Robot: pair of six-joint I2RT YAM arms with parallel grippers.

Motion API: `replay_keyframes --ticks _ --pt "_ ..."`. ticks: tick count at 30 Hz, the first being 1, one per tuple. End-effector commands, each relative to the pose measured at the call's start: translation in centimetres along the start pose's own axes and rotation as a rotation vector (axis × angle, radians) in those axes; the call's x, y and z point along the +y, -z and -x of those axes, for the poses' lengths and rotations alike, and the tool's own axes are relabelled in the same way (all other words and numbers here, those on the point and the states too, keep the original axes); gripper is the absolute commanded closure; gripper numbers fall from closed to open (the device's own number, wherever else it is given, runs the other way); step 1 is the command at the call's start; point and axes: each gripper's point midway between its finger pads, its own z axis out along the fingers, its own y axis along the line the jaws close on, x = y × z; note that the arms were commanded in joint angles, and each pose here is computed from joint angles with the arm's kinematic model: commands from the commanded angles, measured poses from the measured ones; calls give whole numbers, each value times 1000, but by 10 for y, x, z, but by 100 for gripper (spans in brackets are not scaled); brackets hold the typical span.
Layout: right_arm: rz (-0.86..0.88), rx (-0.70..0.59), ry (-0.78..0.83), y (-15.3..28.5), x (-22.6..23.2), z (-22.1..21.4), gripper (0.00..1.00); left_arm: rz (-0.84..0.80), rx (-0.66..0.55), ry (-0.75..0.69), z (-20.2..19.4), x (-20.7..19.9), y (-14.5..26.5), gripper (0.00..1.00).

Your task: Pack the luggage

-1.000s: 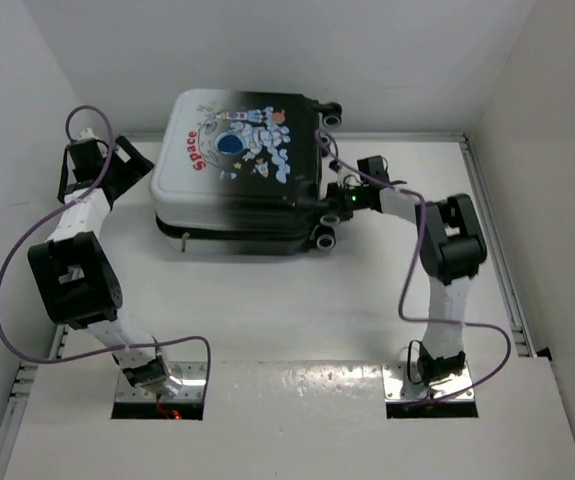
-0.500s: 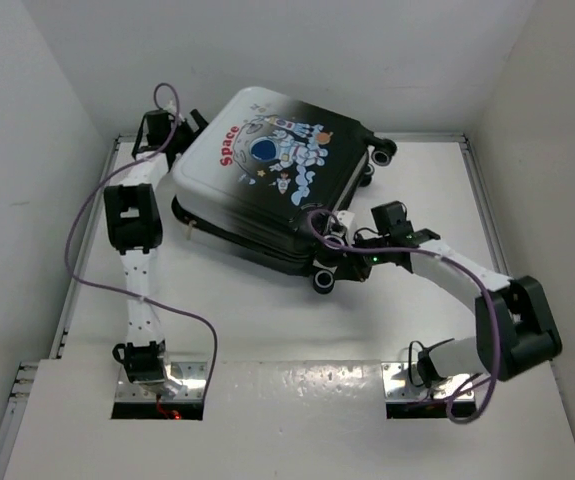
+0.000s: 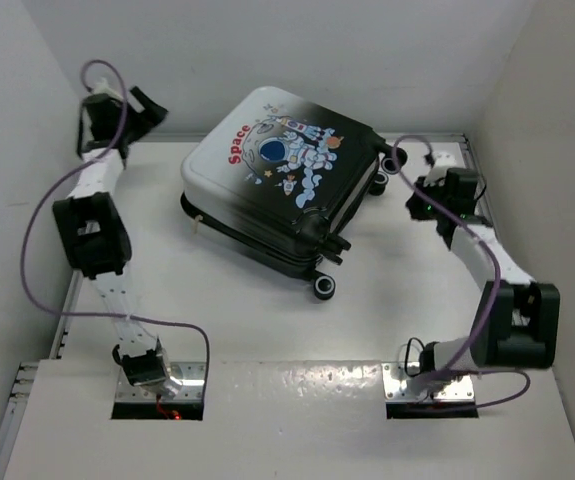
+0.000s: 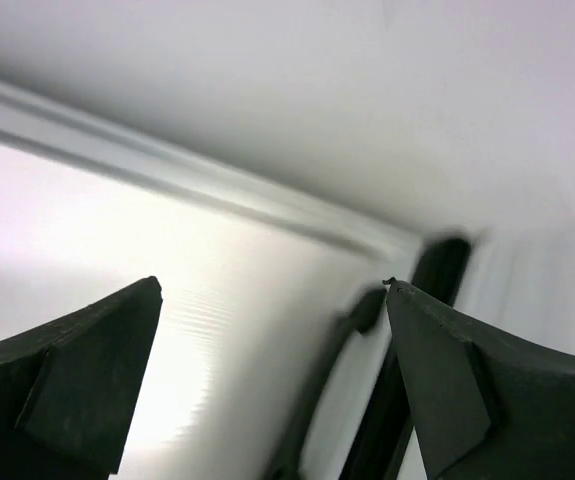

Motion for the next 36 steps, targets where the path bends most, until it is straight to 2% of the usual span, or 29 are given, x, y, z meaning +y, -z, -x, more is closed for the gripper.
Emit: replay_keyframes --ticks 1,2,3,4,5,6,7,8,9,10,11,12,13,14,16,19,20,24,31,32,34,36 --pt "-271 -232 -198 -14 -78 88 98 140 -278 -151 117 -23 110 0" --pt "-311 -275 -226 -12 -98 107 98 164 -283 -156 115 -19 125 0" --pt "-317 -340 -236 -13 -105 134 98 181 -209 -145 79 -6 130 0" --pt "-333 -275 -342 -46 -119 109 99 184 -186 -147 69 -3 142 0" --pt "-324 -278 -376 -55 -125 111 99 164 -190 -153 67 -17 162 0" --pt "-284 -365 -452 -57 -127 151 99 128 -86 -126 27 -12 165 0" --pt "-199 -274 -490 -100 -123 120 99 119 -54 -102 15 -10 173 2" --pt "-168 -271 -516 -113 -121 120 99 118 -18 -77 1 -9 179 2" --pt "-68 -331 -472 -119 -107 157 99 89 17 -80 -10 -17 189 3" --pt "-24 -273 -483 -154 -106 129 99 71 85 -85 -35 -16 192 5" --pt "76 -252 -479 -162 -90 129 99 42 114 -109 -47 -22 194 7" --pt "114 -300 -470 -166 -84 162 99 14 141 -140 -59 -28 200 8" --pt "119 -232 -499 -196 -89 128 99 24 192 -143 -80 -23 204 11" --pt "145 -260 -476 -200 -86 143 99 21 211 -149 -89 -24 208 13" --pt "180 -243 -464 -223 -85 136 99 52 242 -160 -100 -17 216 15" --pt "151 -218 -474 -248 -95 119 97 85 281 -203 -113 -8 229 22" --pt "144 -216 -455 -253 -97 115 97 89 325 -208 -127 -6 235 29" --pt "133 -179 -458 -284 -99 96 96 133 428 -226 -162 8 245 46" --pt "181 -93 -574 -302 -66 80 88 210 494 -251 -192 21 220 50" --pt "221 -56 -593 -303 -51 70 88 233 510 -234 -199 29 215 50" --pt "305 -13 -628 -294 -29 69 88 209 495 -243 -196 20 200 50" --pt "346 89 -702 -289 -5 41 91 208 508 -218 -196 21 189 49"
